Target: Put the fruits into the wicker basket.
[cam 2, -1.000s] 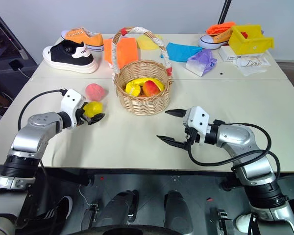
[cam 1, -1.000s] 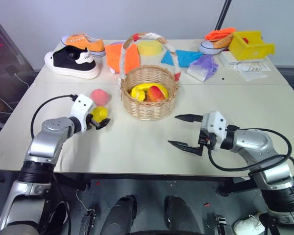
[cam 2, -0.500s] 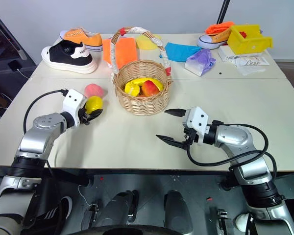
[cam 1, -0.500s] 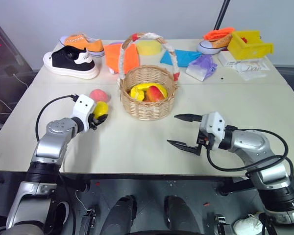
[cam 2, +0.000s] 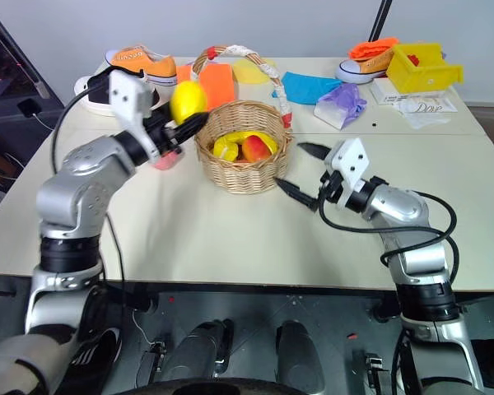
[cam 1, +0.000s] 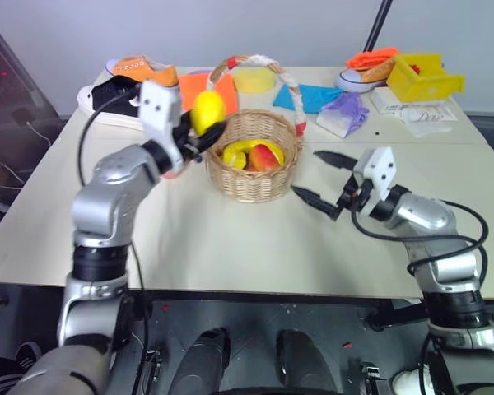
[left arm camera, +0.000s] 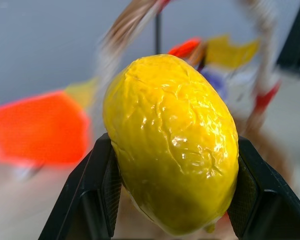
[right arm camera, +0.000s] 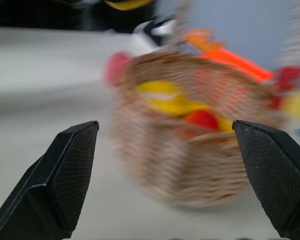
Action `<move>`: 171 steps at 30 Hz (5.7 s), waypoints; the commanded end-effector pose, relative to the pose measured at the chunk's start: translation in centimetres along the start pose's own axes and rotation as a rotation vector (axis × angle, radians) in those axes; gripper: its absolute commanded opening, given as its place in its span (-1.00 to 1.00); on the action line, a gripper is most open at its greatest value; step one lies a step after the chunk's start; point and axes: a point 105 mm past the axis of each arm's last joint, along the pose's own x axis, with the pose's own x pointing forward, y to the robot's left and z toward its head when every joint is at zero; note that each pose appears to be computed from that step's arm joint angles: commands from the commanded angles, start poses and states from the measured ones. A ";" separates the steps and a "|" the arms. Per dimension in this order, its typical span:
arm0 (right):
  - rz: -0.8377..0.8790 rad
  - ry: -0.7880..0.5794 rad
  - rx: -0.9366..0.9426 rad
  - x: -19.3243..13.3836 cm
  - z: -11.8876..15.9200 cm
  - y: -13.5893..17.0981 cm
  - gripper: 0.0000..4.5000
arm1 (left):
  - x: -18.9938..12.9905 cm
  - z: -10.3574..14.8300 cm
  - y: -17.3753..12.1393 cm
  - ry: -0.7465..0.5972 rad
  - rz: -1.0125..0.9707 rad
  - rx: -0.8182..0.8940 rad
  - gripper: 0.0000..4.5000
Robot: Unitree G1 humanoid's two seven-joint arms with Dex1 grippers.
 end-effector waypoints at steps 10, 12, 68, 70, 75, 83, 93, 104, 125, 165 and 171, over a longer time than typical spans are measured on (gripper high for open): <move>-0.018 -0.035 -0.053 0.0 1.6 0.5 1.00 | 1.6 -1.1 -0.1 0.007 -0.027 0.011 0.97; -0.015 -0.033 -0.051 0.0 1.6 0.6 1.00 | 0.2 -1.3 0.7 0.029 -0.019 0.055 0.97; 0.229 -0.042 -0.001 0.6 1.6 5.8 1.00 | -4.3 -8.4 12.7 0.147 0.317 0.028 0.16; 0.209 -0.055 0.014 0.4 1.9 5.3 1.00 | -5.4 -6.8 10.7 0.124 0.195 0.032 0.16; 0.111 -0.088 0.024 0.2 2.2 3.3 1.00 | -7.1 -1.5 5.2 0.004 -0.035 0.007 0.16; 0.026 -0.132 -0.002 1.7 2.7 1.5 1.00 | 1.1 1.1 -0.2 -0.121 -0.049 -0.141 0.16; -0.014 -0.124 -0.023 1.4 2.9 1.6 1.00 | 4.6 0.6 -1.7 -0.153 -0.003 -0.094 0.99; -0.194 -0.164 0.015 1.4 3.5 -1.6 1.00 | -4.1 0.6 0.1 -0.090 -0.140 0.098 0.99; -0.320 -0.103 0.124 7.7 0.6 -4.5 0.89 | -18.1 -3.7 2.8 0.024 0.034 0.104 1.00; -1.219 -0.015 -0.161 -20.5 2.5 -11.7 -1.00 | -4.6 -5.7 -1.8 -0.040 -0.597 0.012 1.00; -1.342 0.000 -0.086 -21.8 0.5 -11.8 -1.00 | -4.2 -5.9 -2.1 -0.046 -0.612 0.022 1.00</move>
